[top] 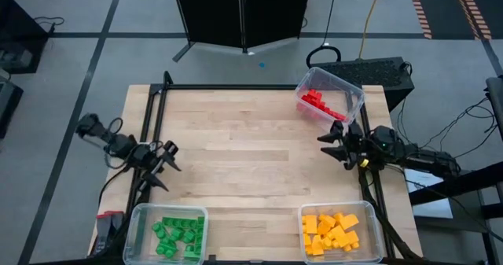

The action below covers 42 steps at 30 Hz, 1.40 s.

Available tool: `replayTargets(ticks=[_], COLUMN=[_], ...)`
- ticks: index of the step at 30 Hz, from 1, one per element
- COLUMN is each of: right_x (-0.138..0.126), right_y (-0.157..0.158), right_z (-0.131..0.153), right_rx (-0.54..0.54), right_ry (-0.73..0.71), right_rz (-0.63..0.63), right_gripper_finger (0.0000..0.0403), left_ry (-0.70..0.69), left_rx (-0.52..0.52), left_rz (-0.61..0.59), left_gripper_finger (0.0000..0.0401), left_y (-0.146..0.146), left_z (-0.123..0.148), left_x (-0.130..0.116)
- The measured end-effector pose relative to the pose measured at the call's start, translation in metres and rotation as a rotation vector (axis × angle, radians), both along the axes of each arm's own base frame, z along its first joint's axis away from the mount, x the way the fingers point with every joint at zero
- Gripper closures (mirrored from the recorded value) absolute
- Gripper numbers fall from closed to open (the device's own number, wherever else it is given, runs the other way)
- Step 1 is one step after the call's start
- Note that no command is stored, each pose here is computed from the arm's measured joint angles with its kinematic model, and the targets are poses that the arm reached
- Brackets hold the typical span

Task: Sort blocks
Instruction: Return to Home Position

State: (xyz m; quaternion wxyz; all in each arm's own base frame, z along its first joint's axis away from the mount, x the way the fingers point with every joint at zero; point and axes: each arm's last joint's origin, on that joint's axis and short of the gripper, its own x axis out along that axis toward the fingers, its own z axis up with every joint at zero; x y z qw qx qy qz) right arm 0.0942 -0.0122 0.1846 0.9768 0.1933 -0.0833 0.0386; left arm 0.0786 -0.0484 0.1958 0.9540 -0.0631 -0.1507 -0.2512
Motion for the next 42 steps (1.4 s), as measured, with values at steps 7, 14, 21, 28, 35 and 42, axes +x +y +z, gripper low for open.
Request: replayTargets(ticks=[7,14,21,28,35,42], right_x=[0.0,0.002,0.002,0.002,0.003,0.002], right_y=[0.002,-0.001,0.001,0.004,0.01,0.014], right_z=[-0.001,-0.012,-0.011,-0.011,-0.013,-0.002], right_rx=[-0.108,-0.115,-0.16,-0.171,-0.103,-0.194], right_ry=[0.001,0.119,0.109,0.1,0.13,0.014], right_rz=[-0.001,-0.108,-0.051,0.042,0.009,-0.056], right_gripper_finger=[0.0195,0.0195,0.0195,0.0195,0.0195,0.0195], left_ry=[0.121,0.177,0.209,0.198,0.197,0.205], left_rx=[-0.035,-0.038,-0.017,0.002,0.0,-0.024], left_rz=[-0.037,-0.081,0.102,0.141,0.15,0.145], left_gripper_finger=[0.0191,0.0191,0.0191,0.0191,0.0191,0.0191], left_y=[0.018,0.035,0.047,0.048,0.048,0.048], left_z=[-0.008,-0.01,-0.016,-0.016,-0.016,-0.016], left_x=[0.01,0.012,0.015,0.015,0.016,0.016])
